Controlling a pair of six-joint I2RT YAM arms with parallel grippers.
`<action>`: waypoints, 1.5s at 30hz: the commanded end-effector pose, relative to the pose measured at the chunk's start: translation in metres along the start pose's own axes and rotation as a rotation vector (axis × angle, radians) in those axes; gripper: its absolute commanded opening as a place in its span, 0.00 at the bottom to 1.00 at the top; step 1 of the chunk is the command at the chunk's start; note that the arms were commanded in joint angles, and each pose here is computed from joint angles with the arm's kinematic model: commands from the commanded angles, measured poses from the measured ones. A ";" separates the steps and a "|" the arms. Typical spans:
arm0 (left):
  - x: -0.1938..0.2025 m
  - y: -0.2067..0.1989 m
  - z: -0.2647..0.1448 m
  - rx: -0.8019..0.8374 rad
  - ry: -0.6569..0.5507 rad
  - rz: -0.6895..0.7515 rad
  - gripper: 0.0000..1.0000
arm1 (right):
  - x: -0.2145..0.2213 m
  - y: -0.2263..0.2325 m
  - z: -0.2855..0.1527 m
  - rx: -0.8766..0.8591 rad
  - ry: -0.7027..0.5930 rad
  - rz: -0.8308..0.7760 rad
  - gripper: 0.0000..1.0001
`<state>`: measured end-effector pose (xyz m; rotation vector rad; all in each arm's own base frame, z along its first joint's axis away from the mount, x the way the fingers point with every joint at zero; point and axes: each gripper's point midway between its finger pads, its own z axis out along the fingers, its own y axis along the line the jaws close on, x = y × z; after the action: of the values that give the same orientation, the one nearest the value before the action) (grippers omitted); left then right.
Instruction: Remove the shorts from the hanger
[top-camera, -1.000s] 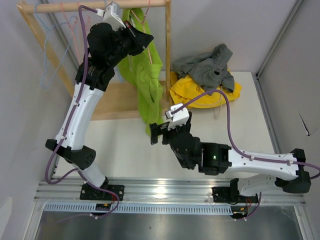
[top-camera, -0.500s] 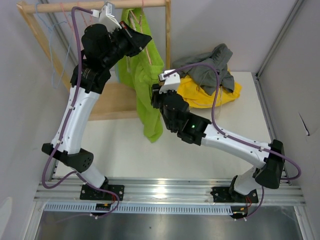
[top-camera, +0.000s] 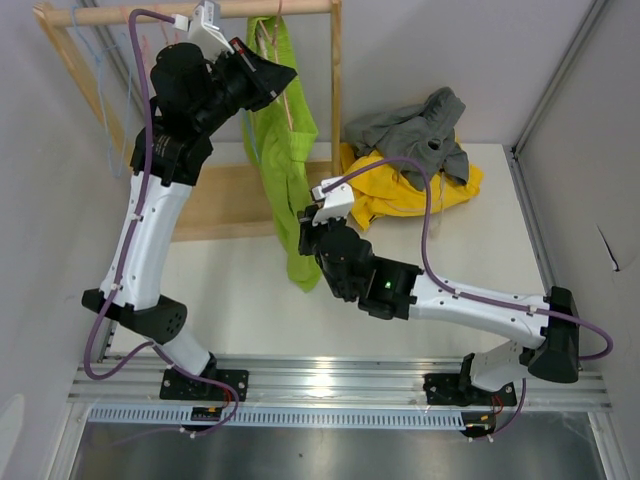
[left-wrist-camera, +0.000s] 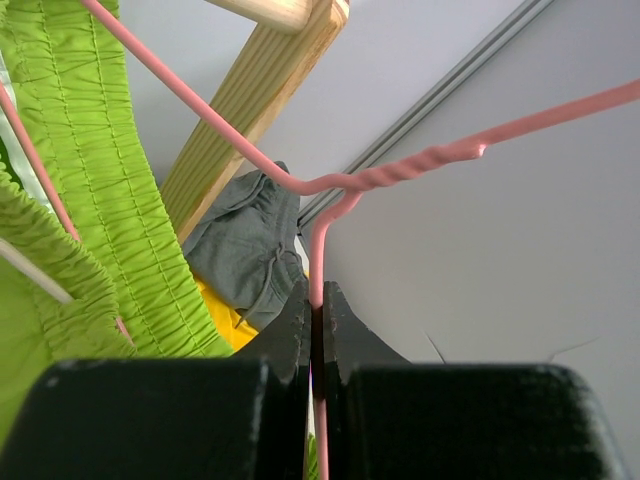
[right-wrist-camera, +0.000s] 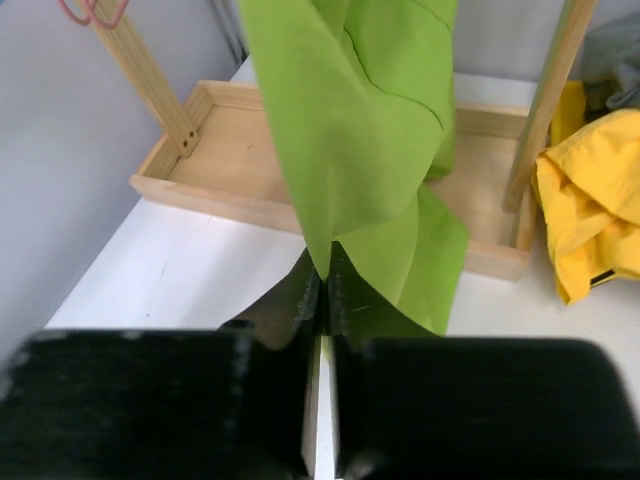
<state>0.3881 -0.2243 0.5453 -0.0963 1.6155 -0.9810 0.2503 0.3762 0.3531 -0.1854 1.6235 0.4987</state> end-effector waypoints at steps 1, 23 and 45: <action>-0.062 -0.055 -0.034 0.176 -0.210 0.068 0.00 | -0.016 -0.016 -0.003 0.059 -0.042 0.066 0.00; -0.080 -0.026 -0.026 0.097 -0.240 0.103 0.00 | 0.009 0.012 -0.126 -0.054 -0.008 0.092 0.00; -0.026 -0.018 -0.070 0.141 -0.053 -0.097 0.00 | -0.022 -0.032 -0.021 0.039 -0.067 0.048 0.00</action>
<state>0.3763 -0.1846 0.5402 -0.1656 1.6276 -1.0526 0.2186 0.3284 0.3152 -0.1327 1.6681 0.4215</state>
